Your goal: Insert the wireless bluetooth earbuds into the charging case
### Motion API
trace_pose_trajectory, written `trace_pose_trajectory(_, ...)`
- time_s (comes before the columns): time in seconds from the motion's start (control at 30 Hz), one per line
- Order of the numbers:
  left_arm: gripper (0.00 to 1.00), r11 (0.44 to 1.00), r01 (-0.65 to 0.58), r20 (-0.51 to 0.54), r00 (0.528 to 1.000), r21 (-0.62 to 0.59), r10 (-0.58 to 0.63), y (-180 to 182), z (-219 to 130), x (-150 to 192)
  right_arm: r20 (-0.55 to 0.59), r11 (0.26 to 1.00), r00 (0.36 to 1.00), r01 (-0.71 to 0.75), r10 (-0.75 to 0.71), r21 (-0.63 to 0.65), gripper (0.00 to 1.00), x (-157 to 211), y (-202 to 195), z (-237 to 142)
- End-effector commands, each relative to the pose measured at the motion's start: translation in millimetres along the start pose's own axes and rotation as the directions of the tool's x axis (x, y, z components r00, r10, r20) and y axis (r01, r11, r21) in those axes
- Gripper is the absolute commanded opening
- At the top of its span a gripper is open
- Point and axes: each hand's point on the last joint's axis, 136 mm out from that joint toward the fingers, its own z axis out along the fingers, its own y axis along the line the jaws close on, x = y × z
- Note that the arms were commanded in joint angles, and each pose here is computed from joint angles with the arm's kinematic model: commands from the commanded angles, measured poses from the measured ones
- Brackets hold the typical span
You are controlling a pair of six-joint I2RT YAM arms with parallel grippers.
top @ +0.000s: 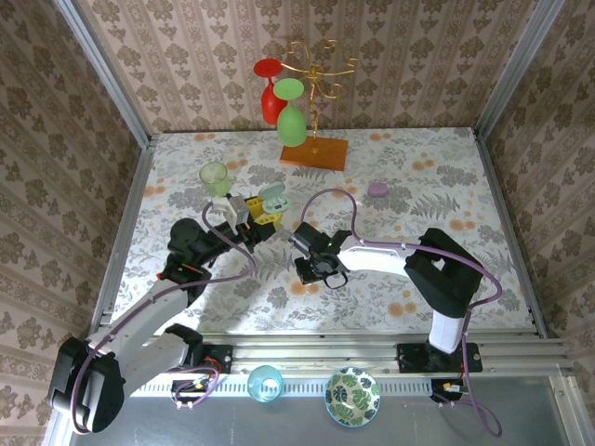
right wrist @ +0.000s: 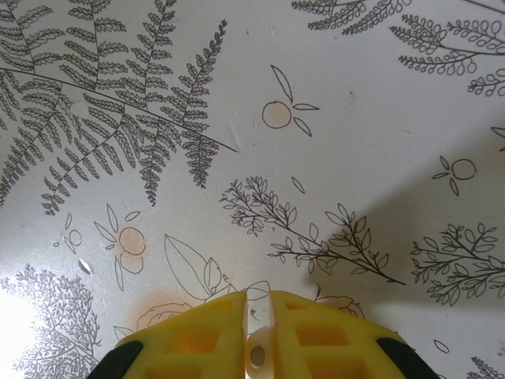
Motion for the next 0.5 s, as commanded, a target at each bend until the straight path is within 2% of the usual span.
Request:
trace_pose_trajectory(0.0,0.22,1.000,-0.029,0.021,0.999,-0.003,0.029,-1,-1,-7,0.048,1.000,0.999,-0.006,0.007,-0.030,0.13,-9,-2,-14)
trace_pose_trajectory(0.2,0.22,1.000,-0.024,0.023,0.999,0.000,0.024,-1,0,-7,0.057,0.946,0.978,-0.180,0.202,-0.269,0.12,-25,-5,-13)
trace_pose_trajectory(0.47,0.23,1.000,-0.020,0.019,1.000,0.001,0.020,0,1,-6,0.059,0.942,0.956,-0.271,0.287,-0.199,0.15,-19,-55,5)
